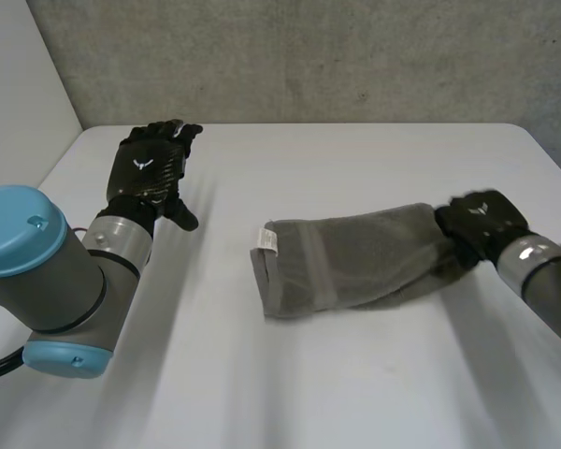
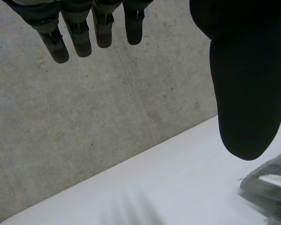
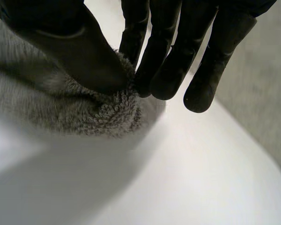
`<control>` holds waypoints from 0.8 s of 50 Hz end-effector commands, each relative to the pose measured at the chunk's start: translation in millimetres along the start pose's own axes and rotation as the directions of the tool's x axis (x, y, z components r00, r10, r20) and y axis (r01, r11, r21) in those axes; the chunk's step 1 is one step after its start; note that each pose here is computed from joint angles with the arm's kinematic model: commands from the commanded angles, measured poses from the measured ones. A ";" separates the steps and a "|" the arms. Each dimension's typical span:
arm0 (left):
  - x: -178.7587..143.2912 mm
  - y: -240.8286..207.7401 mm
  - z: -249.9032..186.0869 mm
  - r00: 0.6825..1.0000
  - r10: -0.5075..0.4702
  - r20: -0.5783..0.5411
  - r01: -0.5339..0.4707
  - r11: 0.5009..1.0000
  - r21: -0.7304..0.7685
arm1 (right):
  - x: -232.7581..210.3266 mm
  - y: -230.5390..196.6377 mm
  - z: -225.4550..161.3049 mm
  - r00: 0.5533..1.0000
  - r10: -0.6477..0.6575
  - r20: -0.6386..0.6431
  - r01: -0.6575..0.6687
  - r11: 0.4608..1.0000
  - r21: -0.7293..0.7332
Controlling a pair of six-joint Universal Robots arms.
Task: Fold the towel.
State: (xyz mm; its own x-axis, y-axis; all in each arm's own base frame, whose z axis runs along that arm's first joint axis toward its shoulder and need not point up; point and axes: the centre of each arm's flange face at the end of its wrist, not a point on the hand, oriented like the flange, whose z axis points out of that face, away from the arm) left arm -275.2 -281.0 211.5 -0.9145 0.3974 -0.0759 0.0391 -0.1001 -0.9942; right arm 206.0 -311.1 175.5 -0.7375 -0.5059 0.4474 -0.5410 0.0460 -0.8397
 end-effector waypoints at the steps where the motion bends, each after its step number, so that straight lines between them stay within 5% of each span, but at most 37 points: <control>1: 2.2 -0.6 -0.6 1.000 -0.001 -0.006 0.001 1.000 0.003 | -90.2 -69.4 -4.8 0.976 -0.108 0.189 0.062 0.970 0.236; 5: 4.5 -0.7 -1.1 1.000 -0.001 -0.012 0.001 1.000 0.003 | -167.7 -69.6 -7.6 0.914 -0.200 0.353 0.097 0.952 0.289; 14: 8.9 -2.2 -2.6 1.000 0.000 -0.024 0.001 1.000 0.007 | -215.8 -44.9 -7.2 0.852 -0.300 0.428 0.186 0.940 0.287; 20: 11.0 -4.1 -2.4 1.000 -0.001 -0.029 0.001 1.000 0.014 | -183.1 -66.8 -18.1 0.895 -0.255 0.367 0.143 0.941 0.306; 27: 24.0 -11.0 -2.5 0.998 -0.001 -0.066 0.004 0.999 0.038 | -130.9 -77.9 -31.6 0.957 -0.037 0.287 -0.052 0.953 0.298; 35: 45.7 -19.6 1.8 0.993 -0.014 -0.117 0.022 0.997 0.074 | -64.6 -85.1 -23.1 0.957 0.222 0.186 -0.269 0.921 0.280; 40: 86.6 -8.7 1.8 0.978 -0.022 -0.209 0.033 0.998 0.048 | -49.6 -81.9 -12.8 0.935 0.309 0.176 -0.344 0.909 0.234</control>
State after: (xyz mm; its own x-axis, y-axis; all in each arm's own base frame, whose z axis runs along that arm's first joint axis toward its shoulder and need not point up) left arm -329.0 -258.6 224.0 -0.8476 0.5260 -0.0700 -0.0115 -0.1500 -0.9886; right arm 291.7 -261.3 226.4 -0.7502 -0.6377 0.1747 -0.1782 -0.0595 -0.9822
